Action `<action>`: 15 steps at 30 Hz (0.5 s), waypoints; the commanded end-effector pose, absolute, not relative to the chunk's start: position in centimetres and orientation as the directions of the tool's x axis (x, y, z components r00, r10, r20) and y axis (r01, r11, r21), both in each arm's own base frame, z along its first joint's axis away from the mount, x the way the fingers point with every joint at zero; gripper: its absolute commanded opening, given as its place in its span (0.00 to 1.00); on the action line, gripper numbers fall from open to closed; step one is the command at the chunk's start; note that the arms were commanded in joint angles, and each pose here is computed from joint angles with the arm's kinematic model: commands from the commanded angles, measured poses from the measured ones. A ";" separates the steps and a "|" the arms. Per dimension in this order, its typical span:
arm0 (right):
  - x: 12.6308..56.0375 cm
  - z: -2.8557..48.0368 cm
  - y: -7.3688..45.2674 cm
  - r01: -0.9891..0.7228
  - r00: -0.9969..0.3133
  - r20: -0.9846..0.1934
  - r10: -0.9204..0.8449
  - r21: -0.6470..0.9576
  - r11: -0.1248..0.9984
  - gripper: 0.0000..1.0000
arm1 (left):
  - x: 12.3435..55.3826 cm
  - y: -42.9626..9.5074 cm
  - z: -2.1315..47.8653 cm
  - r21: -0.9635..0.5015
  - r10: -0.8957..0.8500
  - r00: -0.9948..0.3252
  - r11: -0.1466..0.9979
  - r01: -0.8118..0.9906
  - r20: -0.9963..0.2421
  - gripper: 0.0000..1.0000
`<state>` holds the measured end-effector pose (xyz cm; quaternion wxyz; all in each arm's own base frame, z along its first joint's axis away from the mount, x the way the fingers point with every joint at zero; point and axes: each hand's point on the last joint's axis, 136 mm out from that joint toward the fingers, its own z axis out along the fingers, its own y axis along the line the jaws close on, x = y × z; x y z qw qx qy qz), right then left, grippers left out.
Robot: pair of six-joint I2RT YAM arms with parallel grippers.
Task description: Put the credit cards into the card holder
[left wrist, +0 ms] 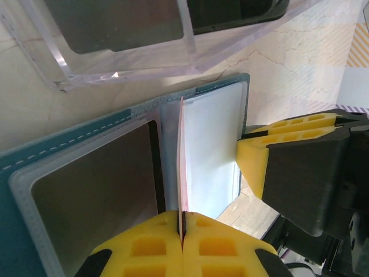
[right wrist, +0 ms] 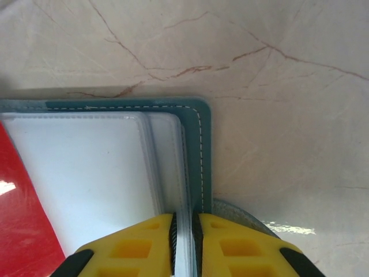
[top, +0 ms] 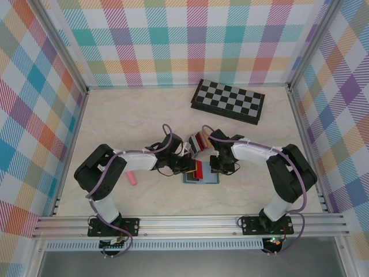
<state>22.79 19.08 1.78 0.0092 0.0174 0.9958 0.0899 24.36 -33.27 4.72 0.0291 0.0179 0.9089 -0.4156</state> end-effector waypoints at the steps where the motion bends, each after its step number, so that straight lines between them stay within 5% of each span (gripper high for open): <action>1: 21.7 -0.3 17.7 0.064 -0.998 0.034 0.061 0.115 0.991 0.18 | 23.6 -33.7 3.9 -0.768 0.014 -0.999 0.639 0.042 -0.043 0.00; 15: 21.6 -1.0 17.4 0.071 -0.997 0.043 0.067 0.101 0.992 0.16 | 21.2 -33.7 2.2 -0.746 0.082 -0.996 0.665 0.036 0.025 0.00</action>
